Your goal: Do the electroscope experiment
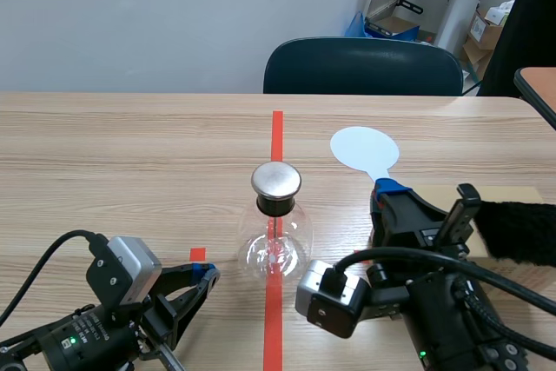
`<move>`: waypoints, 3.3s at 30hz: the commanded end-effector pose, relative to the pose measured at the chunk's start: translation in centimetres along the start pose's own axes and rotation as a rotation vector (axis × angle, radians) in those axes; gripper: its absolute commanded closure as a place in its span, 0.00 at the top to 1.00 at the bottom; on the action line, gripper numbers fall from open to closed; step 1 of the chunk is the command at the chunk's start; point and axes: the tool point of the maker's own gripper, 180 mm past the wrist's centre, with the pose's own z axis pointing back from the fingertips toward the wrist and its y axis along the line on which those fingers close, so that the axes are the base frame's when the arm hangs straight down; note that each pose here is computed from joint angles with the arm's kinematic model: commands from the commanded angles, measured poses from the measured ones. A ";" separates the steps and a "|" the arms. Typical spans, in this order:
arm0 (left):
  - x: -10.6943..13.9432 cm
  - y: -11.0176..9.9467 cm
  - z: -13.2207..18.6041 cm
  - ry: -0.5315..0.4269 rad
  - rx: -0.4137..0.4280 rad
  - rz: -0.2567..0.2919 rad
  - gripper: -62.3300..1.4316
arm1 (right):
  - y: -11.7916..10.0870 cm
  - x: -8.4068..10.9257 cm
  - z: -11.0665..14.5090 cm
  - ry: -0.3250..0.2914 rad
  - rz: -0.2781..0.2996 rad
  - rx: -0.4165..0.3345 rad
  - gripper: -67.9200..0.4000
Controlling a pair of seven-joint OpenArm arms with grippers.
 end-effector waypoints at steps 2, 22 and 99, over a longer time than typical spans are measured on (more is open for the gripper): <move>1.7 0.1 -0.8 -0.055 0.001 0.002 0.07 | -0.8 -0.3 -0.5 0.004 0.008 -0.025 0.02; 2.8 0.8 -1.5 -0.088 0.020 0.018 0.07 | -0.8 -0.3 -0.5 0.005 0.008 -0.025 0.02; 2.8 0.8 -1.5 -0.087 0.020 0.017 0.07 | -1.1 -0.4 -0.5 0.008 0.003 -0.039 0.02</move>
